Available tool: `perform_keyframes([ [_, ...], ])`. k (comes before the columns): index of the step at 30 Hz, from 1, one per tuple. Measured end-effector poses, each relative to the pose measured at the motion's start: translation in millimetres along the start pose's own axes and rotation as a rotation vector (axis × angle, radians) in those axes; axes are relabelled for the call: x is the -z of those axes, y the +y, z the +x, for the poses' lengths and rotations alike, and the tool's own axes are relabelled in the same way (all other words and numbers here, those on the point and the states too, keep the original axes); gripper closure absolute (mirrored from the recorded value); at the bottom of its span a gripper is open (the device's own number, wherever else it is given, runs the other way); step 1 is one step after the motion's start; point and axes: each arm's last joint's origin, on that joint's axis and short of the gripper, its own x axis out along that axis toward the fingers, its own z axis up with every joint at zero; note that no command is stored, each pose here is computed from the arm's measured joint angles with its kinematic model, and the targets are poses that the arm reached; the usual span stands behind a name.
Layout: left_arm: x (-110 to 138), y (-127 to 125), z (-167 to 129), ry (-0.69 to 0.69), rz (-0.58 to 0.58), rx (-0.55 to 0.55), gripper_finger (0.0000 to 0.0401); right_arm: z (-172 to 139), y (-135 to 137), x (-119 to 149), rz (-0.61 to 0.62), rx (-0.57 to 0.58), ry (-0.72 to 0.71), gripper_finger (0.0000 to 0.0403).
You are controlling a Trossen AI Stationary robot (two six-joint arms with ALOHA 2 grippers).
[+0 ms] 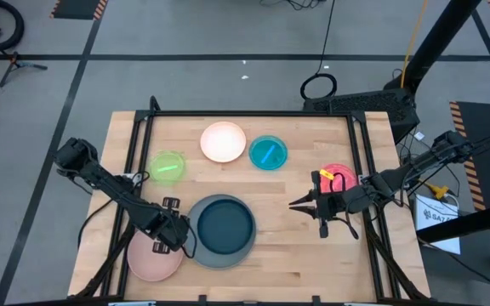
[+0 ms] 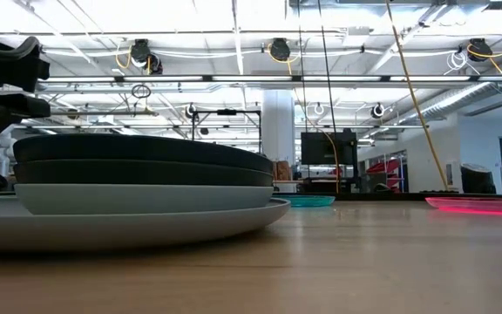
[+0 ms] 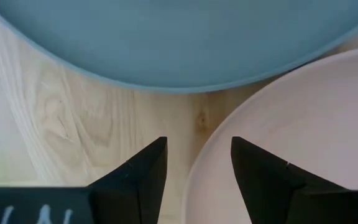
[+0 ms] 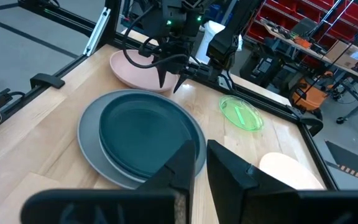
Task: Stack plastic plates
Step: Stack the orange plate on top of the black plate
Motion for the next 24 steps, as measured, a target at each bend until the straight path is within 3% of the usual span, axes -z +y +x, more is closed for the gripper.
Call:
perform_keyframes([
  [24, -0.9, -6.2, 19.9, 0.108, 0.002, -0.008, 0.0217, 0.0, 0.1, 0.1, 0.000, -0.001, 0.001, 0.0369],
])
